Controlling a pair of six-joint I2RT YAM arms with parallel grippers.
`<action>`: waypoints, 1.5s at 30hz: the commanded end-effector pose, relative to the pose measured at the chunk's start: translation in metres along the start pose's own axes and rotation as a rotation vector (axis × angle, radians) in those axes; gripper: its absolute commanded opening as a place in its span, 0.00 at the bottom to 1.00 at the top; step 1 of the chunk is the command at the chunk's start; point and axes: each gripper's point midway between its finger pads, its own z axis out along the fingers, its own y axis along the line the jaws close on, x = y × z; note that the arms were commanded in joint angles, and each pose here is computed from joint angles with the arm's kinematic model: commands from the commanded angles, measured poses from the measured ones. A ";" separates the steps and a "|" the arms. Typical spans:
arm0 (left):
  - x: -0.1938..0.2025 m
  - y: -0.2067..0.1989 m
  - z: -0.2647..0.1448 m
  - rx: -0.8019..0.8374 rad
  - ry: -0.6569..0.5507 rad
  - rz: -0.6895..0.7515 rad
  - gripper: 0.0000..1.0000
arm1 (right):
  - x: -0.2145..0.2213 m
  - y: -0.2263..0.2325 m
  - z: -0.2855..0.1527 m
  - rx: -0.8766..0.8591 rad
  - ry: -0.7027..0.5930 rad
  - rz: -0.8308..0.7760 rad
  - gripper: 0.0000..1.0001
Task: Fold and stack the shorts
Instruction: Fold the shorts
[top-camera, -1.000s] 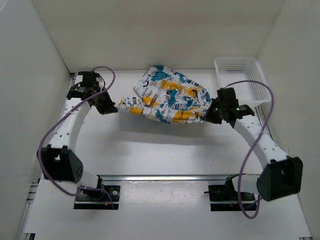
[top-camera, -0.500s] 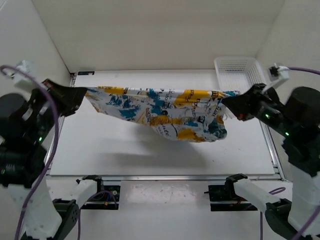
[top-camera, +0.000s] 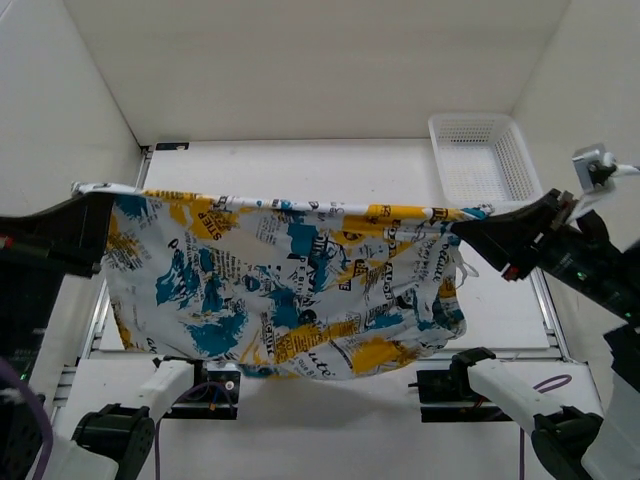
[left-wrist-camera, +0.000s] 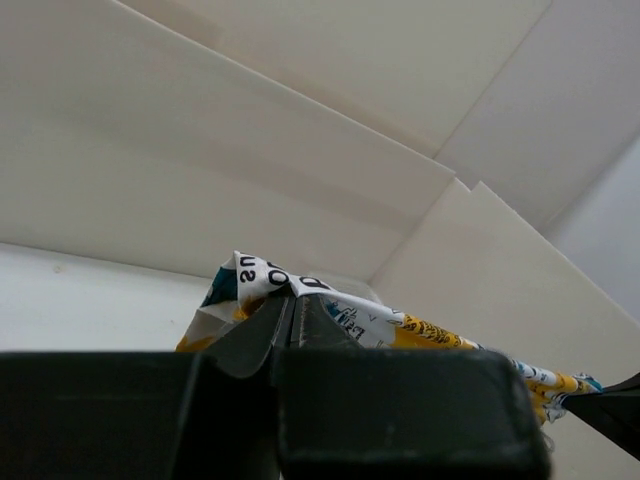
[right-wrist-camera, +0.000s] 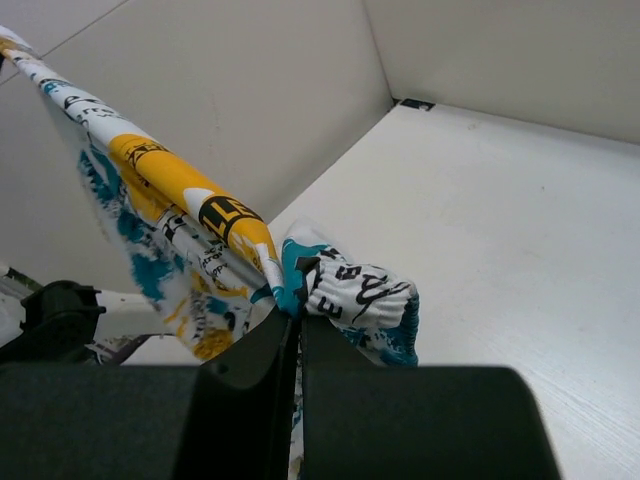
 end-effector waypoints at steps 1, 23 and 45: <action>0.000 0.079 0.083 -0.338 -0.073 0.060 0.10 | 0.022 -0.087 0.032 0.318 0.061 0.066 0.00; 0.341 0.369 0.337 -0.638 0.735 -0.037 0.10 | 0.243 -0.457 0.257 0.826 0.587 0.372 0.00; 0.378 0.200 0.087 -0.423 1.072 -0.109 0.10 | 0.276 -0.368 0.140 0.793 0.676 0.572 0.00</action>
